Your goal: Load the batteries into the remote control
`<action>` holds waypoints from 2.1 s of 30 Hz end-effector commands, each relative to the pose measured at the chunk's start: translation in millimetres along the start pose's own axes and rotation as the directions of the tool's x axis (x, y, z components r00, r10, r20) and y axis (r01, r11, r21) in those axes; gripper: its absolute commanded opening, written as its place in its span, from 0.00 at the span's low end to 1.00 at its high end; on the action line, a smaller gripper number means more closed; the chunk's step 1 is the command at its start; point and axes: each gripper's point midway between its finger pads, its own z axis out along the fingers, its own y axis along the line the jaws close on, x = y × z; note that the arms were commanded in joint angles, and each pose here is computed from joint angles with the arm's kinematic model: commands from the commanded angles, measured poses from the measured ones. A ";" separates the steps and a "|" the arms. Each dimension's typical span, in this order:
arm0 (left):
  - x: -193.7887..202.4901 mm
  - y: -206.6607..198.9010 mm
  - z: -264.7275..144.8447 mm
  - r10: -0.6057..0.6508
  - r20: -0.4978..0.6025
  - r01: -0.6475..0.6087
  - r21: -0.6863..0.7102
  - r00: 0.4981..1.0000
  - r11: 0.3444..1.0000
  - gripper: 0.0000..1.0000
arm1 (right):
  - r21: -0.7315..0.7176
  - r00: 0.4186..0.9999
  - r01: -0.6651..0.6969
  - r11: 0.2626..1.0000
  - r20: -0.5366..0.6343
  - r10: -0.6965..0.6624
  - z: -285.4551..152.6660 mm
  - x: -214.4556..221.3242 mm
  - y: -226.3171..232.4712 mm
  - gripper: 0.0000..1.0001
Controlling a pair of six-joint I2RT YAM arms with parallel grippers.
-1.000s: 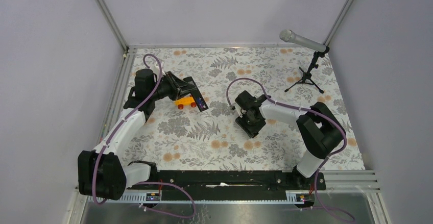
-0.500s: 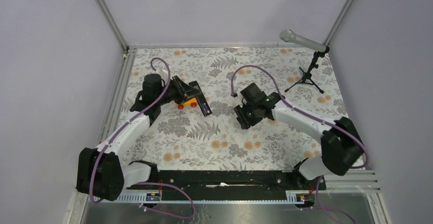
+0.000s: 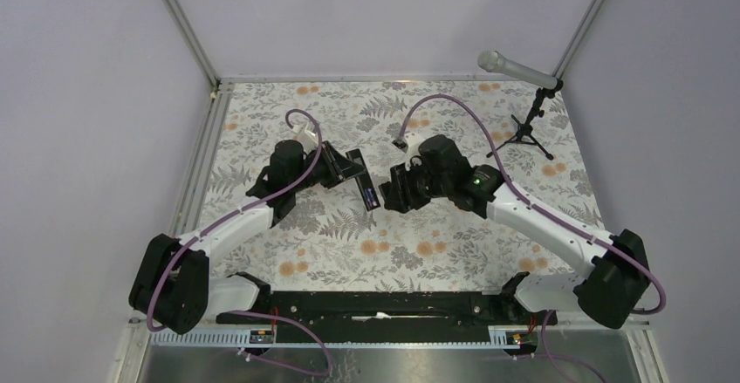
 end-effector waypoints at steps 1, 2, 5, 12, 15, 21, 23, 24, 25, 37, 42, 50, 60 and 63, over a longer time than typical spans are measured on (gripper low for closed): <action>-30.2 -35.5 4.8 0.080 0.104 -0.090 0.092 0.991 0.992 0.00 | -0.019 1.000 -0.018 1.000 -0.009 0.018 3.0 -15.0 23.1 0.31; -30.6 -36.5 5.4 0.081 0.104 -0.091 0.092 0.991 0.992 0.00 | -0.010 1.000 -0.024 1.000 -0.018 0.024 4.4 -14.8 22.9 0.31; -28.3 -39.0 5.9 0.083 0.096 -0.092 0.090 0.992 0.992 0.00 | 0.023 0.999 -0.048 0.999 -0.017 0.049 9.1 -18.9 19.4 0.31; -22.8 -42.3 5.9 0.084 0.085 -0.091 0.086 0.993 0.992 0.00 | 0.030 0.996 -0.076 0.997 -0.053 0.078 21.5 -20.4 21.4 0.31; -22.1 -45.1 7.1 0.075 0.078 -0.082 0.090 0.994 0.993 0.00 | 0.040 0.995 -0.070 0.997 -0.069 0.072 24.9 -18.1 20.5 0.31; -21.8 -47.4 7.5 0.062 0.075 -0.068 0.090 0.995 0.994 0.00 | 0.077 0.993 -0.064 0.995 -0.095 0.071 28.8 -15.5 13.8 0.32; -21.4 -47.1 7.9 0.058 0.073 -0.064 0.090 0.996 0.994 0.00 | 0.081 0.993 -0.061 0.995 -0.098 0.069 30.4 -14.5 12.7 0.31; -21.7 -47.2 8.0 0.058 0.075 -0.065 0.090 0.996 0.994 0.00 | 0.080 0.993 -0.059 0.995 -0.101 0.067 31.5 -13.8 13.0 0.31; -21.5 -46.8 8.2 0.057 0.073 -0.063 0.089 0.996 0.994 0.00 | 0.080 0.993 -0.059 0.995 -0.101 0.067 32.0 -13.7 13.1 0.31; -17.9 -53.8 9.6 -0.019 0.025 0.017 0.080 1.000 0.997 0.00 | 0.092 0.994 -0.049 0.995 -0.089 0.057 35.5 -18.0 12.1 0.33; -15.3 -52.9 10.3 -0.052 0.004 0.052 0.064 0.999 0.997 0.00 | 0.100 0.994 -0.058 0.993 -0.087 0.067 38.1 -19.2 10.9 0.33; -15.5 -58.4 9.2 -0.060 -0.001 0.060 0.081 0.998 0.995 0.00 | 0.086 0.992 -0.059 0.995 -0.102 0.068 40.5 -17.2 13.7 0.33; -17.4 -62.3 7.6 -0.013 0.003 0.012 0.091 1.000 0.996 0.00 | 0.057 0.983 -0.022 0.998 -0.181 0.032 42.0 -4.0 16.8 0.34; -17.0 -63.5 7.4 -0.012 -0.008 0.013 0.088 1.000 0.996 0.00 | 0.057 0.979 -0.009 0.998 -0.205 0.020 43.4 0.7 16.0 0.35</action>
